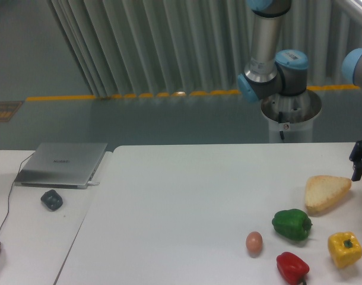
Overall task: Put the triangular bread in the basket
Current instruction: 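Lower the open gripper over the triangular bread and close on it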
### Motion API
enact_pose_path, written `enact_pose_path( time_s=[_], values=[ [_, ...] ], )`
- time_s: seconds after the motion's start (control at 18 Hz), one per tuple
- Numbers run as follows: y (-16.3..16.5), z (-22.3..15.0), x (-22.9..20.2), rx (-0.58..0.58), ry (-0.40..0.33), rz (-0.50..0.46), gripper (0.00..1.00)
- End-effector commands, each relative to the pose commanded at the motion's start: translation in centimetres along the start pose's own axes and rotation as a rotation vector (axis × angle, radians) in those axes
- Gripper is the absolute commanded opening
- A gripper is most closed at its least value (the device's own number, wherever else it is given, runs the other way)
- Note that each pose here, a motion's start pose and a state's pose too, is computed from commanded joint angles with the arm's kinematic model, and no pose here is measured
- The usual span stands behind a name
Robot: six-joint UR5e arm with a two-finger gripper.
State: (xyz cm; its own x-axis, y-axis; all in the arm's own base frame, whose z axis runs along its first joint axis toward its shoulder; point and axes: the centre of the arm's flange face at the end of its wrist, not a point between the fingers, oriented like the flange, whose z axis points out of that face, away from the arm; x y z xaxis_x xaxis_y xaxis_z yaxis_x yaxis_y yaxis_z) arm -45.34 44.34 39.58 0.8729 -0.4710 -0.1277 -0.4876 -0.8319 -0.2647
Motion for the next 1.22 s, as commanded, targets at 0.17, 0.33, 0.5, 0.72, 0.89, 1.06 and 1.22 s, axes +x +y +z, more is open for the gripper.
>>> enact_pose_path(
  time_s=[0.17, 0.33, 0.5, 0.72, 0.89, 1.06, 1.22],
  values=[
    [-0.6, 0.5, 0.2, -0.001, 0.002, -0.009, 1.0],
    [-1.9, 1.3, 0.9, -0.025, 0.0, -0.027, 1.0],
    [-2.0, 3.1, 1.2, 0.004, -0.023, -0.028, 1.0],
    [-3.5, 4.6, 2.3, 0.001, -0.011, -0.06, 1.0],
    [-2.8, 4.3, 3.7, -0.08, -0.005, -0.061, 1.0],
    [-1.7, 4.0, 5.3, -0.254, 0.059, -0.055, 1.0],
    [-2.0, 4.1, 5.9, -0.293, 0.085, -0.043, 1.0]
  ],
)
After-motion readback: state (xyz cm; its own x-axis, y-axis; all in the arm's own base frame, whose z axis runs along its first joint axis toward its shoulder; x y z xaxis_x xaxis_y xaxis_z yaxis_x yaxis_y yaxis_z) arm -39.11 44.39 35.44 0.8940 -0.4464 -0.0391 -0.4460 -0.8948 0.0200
